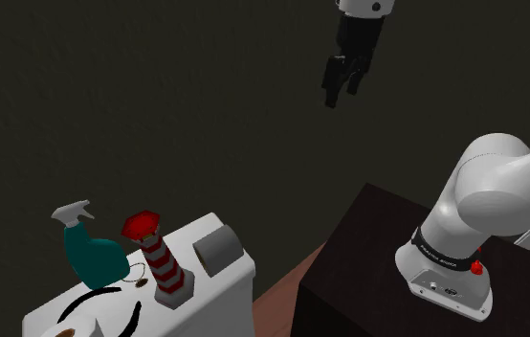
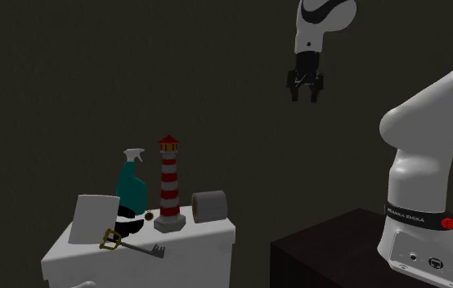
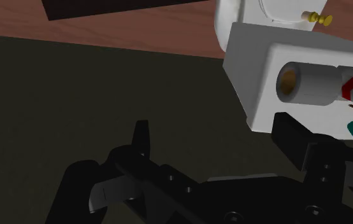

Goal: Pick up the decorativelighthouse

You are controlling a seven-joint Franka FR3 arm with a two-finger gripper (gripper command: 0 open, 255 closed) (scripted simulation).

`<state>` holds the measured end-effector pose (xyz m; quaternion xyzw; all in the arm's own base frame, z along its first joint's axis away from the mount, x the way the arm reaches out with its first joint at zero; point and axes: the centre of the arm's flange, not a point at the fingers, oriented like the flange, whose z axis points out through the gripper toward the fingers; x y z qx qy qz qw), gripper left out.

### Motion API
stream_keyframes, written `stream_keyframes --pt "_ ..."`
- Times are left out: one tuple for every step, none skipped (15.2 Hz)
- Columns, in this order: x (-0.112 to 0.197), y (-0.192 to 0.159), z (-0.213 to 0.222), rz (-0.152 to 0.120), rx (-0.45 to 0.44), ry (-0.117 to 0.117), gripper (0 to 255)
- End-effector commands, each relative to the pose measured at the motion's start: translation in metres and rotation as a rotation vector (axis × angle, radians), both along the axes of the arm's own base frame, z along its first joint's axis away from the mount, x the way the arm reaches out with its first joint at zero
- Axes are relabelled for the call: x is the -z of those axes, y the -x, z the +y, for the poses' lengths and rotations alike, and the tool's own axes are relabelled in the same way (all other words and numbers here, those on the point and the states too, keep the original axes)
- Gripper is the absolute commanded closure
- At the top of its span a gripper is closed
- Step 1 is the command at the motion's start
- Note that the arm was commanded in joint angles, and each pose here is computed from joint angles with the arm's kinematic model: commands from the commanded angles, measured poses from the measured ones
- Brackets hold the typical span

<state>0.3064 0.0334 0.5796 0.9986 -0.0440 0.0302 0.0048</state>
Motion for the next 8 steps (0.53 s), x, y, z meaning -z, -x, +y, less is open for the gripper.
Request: stream_keyframes --pt "0.000 0.000 0.000 0.000 0.000 0.000 0" --pt "0.003 -0.001 0.013 -0.011 0.006 0.004 0" --pt "0.006 -0.001 0.027 -0.022 0.011 0.008 0" --pt "0.009 -0.002 0.040 -0.033 0.017 0.012 0" --pt "0.013 -0.003 0.053 -0.044 0.022 0.016 0" --pt "0.016 -0.004 0.067 -0.055 0.028 0.021 0" --pt "0.019 -0.005 0.080 -0.066 0.034 0.025 0" --pt "0.022 -0.007 0.093 -0.077 0.039 0.029 0"
